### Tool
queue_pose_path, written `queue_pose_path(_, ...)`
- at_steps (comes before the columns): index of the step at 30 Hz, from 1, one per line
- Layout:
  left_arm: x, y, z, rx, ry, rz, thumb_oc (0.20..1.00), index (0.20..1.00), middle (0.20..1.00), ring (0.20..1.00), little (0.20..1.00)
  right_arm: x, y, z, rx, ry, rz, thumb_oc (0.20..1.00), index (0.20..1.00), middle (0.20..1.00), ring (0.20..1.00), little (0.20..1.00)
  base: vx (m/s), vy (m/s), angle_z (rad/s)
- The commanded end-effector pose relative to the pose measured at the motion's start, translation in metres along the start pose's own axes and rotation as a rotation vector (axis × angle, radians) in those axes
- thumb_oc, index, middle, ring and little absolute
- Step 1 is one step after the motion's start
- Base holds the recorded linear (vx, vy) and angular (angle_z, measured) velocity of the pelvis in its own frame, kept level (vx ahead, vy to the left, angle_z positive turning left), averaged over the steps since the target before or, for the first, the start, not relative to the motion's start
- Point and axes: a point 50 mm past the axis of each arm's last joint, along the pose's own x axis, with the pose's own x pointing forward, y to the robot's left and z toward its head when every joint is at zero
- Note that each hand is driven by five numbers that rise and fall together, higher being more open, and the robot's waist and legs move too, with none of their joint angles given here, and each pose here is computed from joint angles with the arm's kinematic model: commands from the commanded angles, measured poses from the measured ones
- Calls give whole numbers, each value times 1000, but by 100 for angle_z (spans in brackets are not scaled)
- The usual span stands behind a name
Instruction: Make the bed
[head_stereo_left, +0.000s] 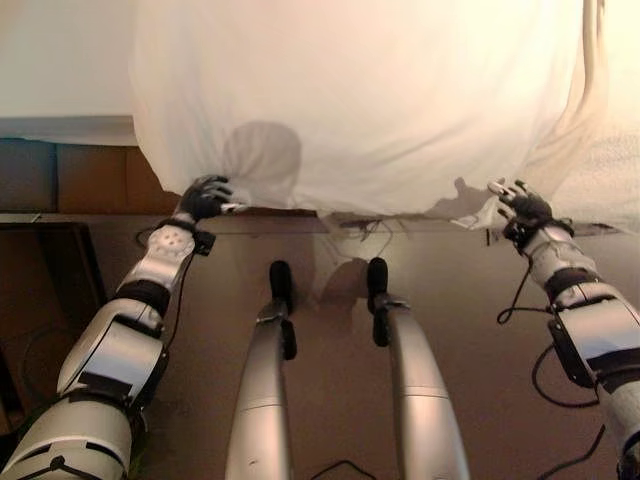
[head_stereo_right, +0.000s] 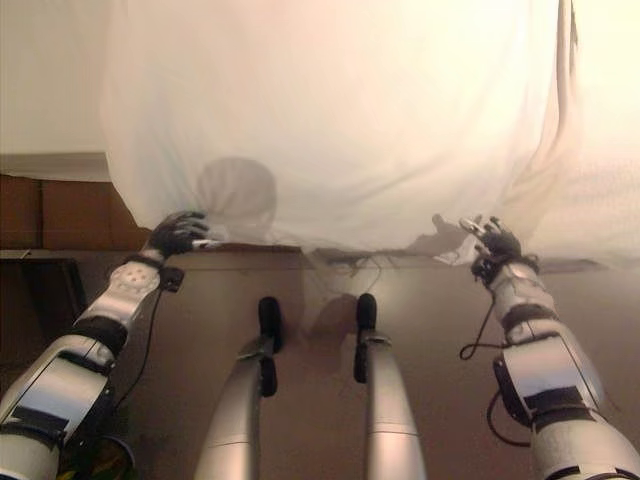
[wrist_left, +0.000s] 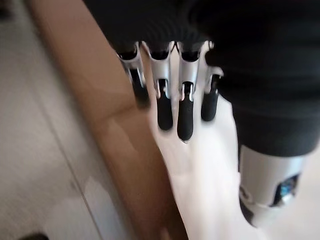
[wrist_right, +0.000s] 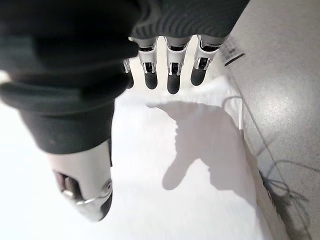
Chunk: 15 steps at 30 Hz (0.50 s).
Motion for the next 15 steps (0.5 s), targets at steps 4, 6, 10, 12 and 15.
queue_pose_path(4, -29, 2, -67, 1, 187, 101, 1000, 1000, 1000, 1000, 1000, -19, -56, -56, -2, 121, -154, 1000, 1000, 1000, 1000, 1000, 38, 15, 6)
queue_pose_path(6, -39, -16, -82, 3, 230, 41, 1000, 1000, 1000, 1000, 1000, -25, -60, -76, 2, 159, -154, 1000, 1000, 1000, 1000, 1000, 69, 43, 5)
queue_pose_path(10, -74, -79, -115, -31, 326, -185, 1000, 1000, 1000, 1000, 1000, -54, -57, -150, -16, 332, -102, 1000, 1000, 1000, 1000, 1000, 97, 56, 3)
queue_pose_path(12, -83, -91, -121, -37, 350, -245, 1000, 1000, 1000, 1000, 1000, -62, -54, -167, -11, 372, -77, 1000, 1000, 1000, 1000, 1000, 80, 49, 0)
queue_pose_path(15, -120, -126, -146, -55, 460, -434, 1000, 1000, 1000, 1000, 1000, -92, -48, -214, 28, 506, -32, 1000, 1000, 1000, 1000, 1000, 98, 73, -7)
